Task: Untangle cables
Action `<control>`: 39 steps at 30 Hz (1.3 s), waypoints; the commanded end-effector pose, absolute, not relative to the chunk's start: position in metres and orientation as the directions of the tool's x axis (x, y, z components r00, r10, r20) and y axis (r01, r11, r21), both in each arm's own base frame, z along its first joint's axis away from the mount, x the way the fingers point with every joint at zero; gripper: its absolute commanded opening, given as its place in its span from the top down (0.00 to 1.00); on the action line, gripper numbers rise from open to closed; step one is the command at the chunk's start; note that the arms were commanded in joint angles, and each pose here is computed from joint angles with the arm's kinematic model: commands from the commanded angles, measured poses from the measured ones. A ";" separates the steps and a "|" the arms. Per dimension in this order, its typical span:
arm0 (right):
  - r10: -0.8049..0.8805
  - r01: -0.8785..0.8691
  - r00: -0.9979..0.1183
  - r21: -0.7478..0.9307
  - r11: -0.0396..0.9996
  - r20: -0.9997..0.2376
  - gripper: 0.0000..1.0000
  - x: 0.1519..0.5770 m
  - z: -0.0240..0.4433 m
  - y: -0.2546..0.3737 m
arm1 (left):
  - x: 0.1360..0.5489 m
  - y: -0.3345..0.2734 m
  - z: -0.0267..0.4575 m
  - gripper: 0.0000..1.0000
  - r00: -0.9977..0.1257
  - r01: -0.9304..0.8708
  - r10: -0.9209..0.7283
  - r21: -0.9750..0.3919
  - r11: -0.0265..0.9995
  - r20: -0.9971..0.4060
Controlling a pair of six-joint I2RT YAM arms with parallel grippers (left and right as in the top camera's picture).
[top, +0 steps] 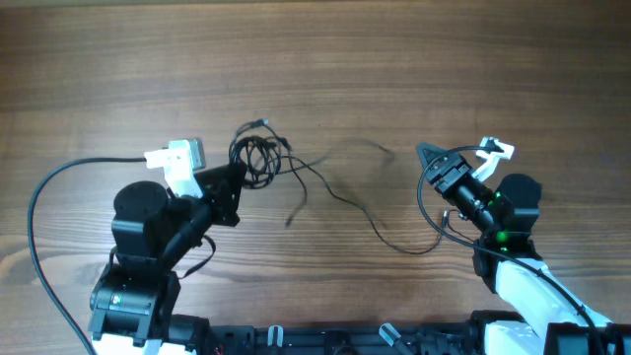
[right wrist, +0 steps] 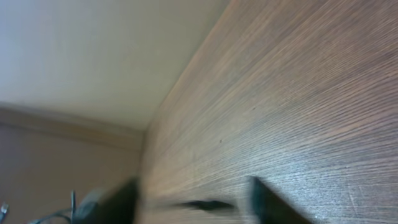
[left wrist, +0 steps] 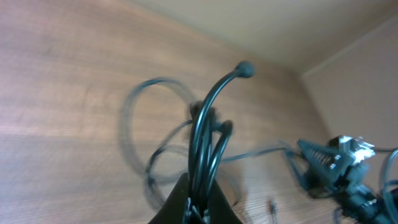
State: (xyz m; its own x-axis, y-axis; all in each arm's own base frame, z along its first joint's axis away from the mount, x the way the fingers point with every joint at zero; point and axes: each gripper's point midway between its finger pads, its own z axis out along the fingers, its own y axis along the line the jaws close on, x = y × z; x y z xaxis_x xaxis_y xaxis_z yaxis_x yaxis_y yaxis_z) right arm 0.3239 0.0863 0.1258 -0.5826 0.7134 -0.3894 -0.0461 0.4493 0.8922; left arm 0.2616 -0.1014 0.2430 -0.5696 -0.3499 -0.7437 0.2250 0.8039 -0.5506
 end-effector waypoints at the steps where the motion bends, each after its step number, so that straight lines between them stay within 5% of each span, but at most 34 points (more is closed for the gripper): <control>1: 0.618 -0.147 -0.685 0.904 0.401 -0.385 0.00 0.309 0.137 0.109 | 0.258 -0.125 0.263 0.96 -0.591 0.343 -0.347 -0.616 0.709 -0.728; 9: 0.386 -0.402 -0.785 0.873 0.277 -0.484 0.01 0.269 0.168 0.168 | 0.254 -0.169 0.246 0.96 -0.723 0.441 -0.230 -0.691 0.573 -0.652; 17: 0.403 -0.396 -0.767 0.862 0.316 -0.500 0.16 0.268 0.165 0.201 | 0.248 -0.222 0.232 0.96 -0.765 0.533 -0.096 -0.710 0.461 -0.636; 19: 0.408 -0.398 -0.761 0.860 0.319 -0.504 0.27 0.268 0.166 0.203 | 0.244 -0.232 0.228 0.96 -0.773 0.543 -0.067 -0.713 0.444 -0.630; 22: 0.409 -0.398 -0.761 0.861 0.317 -0.503 0.67 0.268 0.166 0.204 | 0.237 -0.244 0.227 0.96 -0.773 0.564 -0.035 -0.711 0.419 -0.633; 26: 0.426 -0.361 -0.780 0.886 0.292 -0.459 0.89 0.268 0.167 0.204 | 0.233 -0.252 0.234 0.96 -0.760 0.589 -0.030 -0.709 0.388 -0.649; 32: 0.438 -0.346 -0.775 0.886 0.309 -0.455 0.96 0.271 0.164 0.202 | 0.237 -0.252 0.239 0.96 -0.760 0.579 -0.059 -0.716 0.391 -0.647; 39: 0.608 0.008 -0.727 0.881 0.473 -0.320 0.96 0.295 0.099 0.158 | 0.276 -0.191 0.258 0.96 -0.753 0.421 -0.299 -0.778 0.466 -0.586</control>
